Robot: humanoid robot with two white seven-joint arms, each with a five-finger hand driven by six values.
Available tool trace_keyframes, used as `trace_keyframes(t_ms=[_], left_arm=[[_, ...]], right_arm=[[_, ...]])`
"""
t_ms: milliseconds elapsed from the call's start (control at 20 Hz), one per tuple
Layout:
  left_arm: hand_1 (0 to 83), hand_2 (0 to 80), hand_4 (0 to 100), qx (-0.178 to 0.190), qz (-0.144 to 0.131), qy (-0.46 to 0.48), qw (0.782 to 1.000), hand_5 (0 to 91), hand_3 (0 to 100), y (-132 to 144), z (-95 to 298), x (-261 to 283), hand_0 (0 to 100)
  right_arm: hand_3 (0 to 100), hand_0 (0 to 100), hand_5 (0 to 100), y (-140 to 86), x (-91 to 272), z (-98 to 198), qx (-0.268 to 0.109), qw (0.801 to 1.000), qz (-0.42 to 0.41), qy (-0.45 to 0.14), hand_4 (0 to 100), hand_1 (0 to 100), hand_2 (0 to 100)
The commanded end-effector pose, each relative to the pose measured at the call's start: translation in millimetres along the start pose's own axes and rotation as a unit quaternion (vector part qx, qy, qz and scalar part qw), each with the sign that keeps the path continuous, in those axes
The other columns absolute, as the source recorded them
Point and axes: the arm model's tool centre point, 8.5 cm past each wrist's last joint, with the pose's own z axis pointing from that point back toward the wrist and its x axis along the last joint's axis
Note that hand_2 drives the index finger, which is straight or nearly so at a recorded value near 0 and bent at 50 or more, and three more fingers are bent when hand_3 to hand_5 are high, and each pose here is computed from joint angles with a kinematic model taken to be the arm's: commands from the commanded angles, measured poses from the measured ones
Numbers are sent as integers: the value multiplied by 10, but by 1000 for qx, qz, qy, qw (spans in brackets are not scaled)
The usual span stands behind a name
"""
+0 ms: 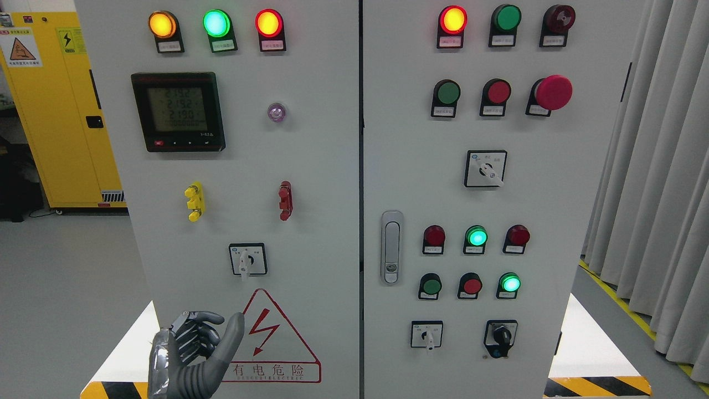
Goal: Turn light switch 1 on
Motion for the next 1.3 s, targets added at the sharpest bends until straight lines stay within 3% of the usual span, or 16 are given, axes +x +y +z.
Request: trace_keyframes(t_ms=[0,350,1250], left_arm=[[655,595,882,-1,11,-10,1000,823,863,-113,-110,211,94],[658,596,882,12,-6,-8,1000,822,863,-118,-181,290,100],[673,597,887,16,-9,5,1000,819,864,-212,-313,375,140]], right_arm=[[0,0,0,-2,-9,0,-1,1000,-14,4,0,500,40],[0,0,0,-2,-9,0,-1,1000,-14,4,0,500,40],[0,0,0,-2,-9,0,-1,1000,-14,4,0,500,40]])
